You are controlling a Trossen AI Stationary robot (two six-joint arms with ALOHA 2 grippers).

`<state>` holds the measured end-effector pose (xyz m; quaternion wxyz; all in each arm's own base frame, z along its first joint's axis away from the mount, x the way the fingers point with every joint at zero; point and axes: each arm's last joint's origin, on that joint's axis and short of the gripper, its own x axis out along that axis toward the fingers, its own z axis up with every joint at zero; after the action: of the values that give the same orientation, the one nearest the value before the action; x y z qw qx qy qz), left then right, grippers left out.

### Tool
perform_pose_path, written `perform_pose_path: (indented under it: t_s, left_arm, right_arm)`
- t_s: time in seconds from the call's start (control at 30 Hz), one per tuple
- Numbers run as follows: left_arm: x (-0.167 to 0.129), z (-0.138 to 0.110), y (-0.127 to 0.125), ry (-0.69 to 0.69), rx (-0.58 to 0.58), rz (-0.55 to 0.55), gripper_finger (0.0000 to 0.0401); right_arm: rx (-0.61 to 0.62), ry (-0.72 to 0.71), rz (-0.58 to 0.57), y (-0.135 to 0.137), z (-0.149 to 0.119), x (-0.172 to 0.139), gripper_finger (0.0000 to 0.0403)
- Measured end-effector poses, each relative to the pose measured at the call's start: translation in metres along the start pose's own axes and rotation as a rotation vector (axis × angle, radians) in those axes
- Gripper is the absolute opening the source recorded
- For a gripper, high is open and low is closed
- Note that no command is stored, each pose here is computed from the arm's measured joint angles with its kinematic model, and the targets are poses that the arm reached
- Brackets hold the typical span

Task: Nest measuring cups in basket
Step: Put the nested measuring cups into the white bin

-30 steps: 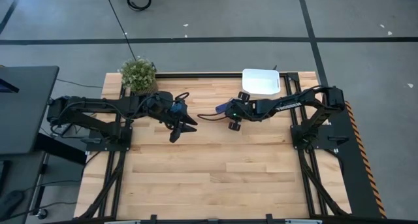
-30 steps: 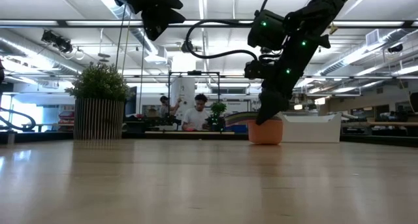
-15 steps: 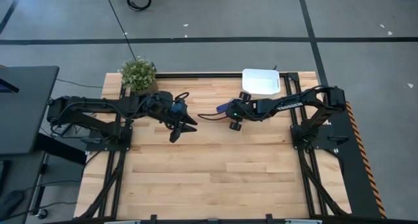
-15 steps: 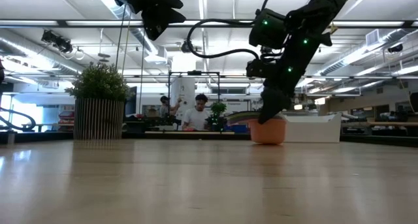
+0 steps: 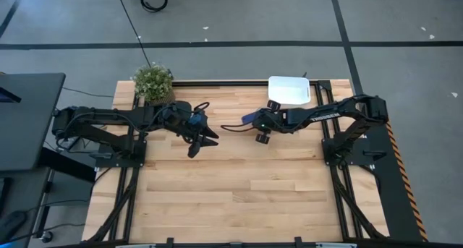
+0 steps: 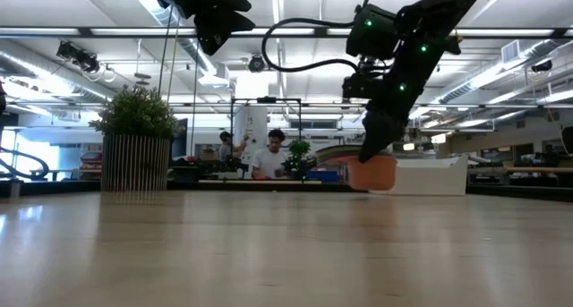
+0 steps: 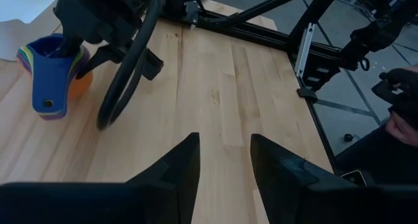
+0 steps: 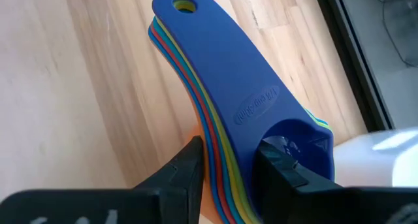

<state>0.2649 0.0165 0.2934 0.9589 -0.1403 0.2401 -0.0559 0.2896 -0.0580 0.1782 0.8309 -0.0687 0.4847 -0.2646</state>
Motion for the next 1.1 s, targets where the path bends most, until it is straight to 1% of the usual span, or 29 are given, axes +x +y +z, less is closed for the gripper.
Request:
perform_pose_path:
  t_s: [0.2,0.4,0.63,0.83,1.1]
  left_arm:
    - [0.000,0.000,0.000,0.000,0.000,0.000,0.0142]
    - [0.000,0.000,0.000,0.000,0.000,0.000,0.0142]
    - [0.000,0.000,0.000,-0.005,0.001,-0.001,0.0142]
    - [0.000,0.001,0.000,-0.005,0.002,-0.001,0.0142]
    - [0.000,0.001,0.000,-0.006,0.002,-0.002,0.0142]
  right_arm:
    - [0.012,0.020,-0.020,-0.004,-0.002,-0.008,0.0112]
    - [0.012,0.054,-0.056,-0.012,0.004,-0.021,0.0112]
    - [0.021,0.040,-0.085,-0.020,0.009,-0.034,0.0112]
    - [0.075,0.053,-0.093,-0.030,0.005,-0.044,0.0111]
    - [0.121,0.058,-0.158,-0.052,-0.001,-0.060,0.0111]
